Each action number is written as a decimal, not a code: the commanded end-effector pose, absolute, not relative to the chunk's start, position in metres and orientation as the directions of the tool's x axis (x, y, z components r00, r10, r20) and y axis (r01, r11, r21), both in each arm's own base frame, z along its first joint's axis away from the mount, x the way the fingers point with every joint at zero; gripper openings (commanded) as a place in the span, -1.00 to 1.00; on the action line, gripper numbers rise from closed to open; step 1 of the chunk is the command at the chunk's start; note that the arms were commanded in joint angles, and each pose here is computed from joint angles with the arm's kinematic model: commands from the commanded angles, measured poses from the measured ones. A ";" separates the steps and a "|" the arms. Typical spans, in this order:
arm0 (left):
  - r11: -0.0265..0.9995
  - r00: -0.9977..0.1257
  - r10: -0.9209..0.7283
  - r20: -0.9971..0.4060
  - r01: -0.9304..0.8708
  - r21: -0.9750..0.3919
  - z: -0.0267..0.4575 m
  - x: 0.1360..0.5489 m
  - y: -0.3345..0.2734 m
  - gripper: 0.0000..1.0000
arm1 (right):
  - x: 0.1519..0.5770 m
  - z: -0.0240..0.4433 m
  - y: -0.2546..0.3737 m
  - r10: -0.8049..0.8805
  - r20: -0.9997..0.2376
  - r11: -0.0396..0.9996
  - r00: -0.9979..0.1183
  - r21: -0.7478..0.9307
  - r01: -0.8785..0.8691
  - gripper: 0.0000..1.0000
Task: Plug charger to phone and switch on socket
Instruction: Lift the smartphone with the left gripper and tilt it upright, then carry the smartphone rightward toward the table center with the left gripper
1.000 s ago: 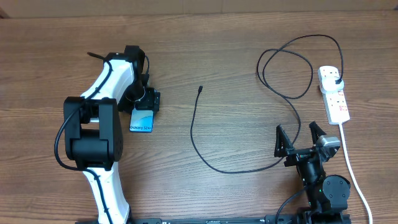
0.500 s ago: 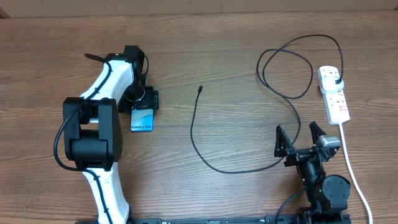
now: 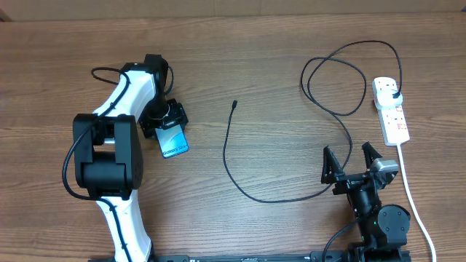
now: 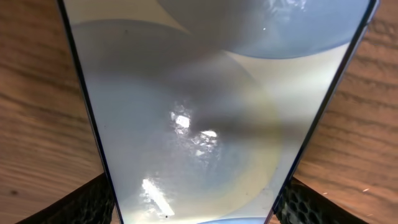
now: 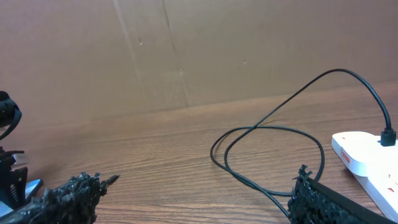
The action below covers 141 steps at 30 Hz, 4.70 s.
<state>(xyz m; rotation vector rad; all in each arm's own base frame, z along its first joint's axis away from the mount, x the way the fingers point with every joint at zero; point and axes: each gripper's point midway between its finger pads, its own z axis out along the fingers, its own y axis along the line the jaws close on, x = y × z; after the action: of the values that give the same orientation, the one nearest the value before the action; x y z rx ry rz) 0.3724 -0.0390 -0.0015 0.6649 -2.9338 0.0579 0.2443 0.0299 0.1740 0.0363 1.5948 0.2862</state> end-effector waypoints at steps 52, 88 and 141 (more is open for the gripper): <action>0.783 -0.847 -0.394 0.356 -0.512 -0.352 0.122 0.397 -0.114 0.29 | 0.244 0.172 0.029 0.198 -0.979 0.967 -0.045 0.203 -0.153 0.99; 0.449 -0.604 -0.288 0.743 -0.771 -0.452 0.188 0.374 -0.175 -0.04 | 0.244 0.172 0.029 0.198 -0.979 0.967 -0.045 0.203 -0.153 1.00; 0.206 -0.377 -0.159 0.913 -0.917 -0.342 0.234 0.387 -0.195 0.00 | 0.244 0.172 0.029 0.198 -0.979 0.967 -0.045 0.203 -0.153 0.99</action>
<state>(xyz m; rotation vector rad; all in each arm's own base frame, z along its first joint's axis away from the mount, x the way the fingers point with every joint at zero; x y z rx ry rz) 0.3829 -0.1924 0.2193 1.0343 -1.7466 1.1833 0.2443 0.0299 0.1740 0.0363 1.5948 0.2856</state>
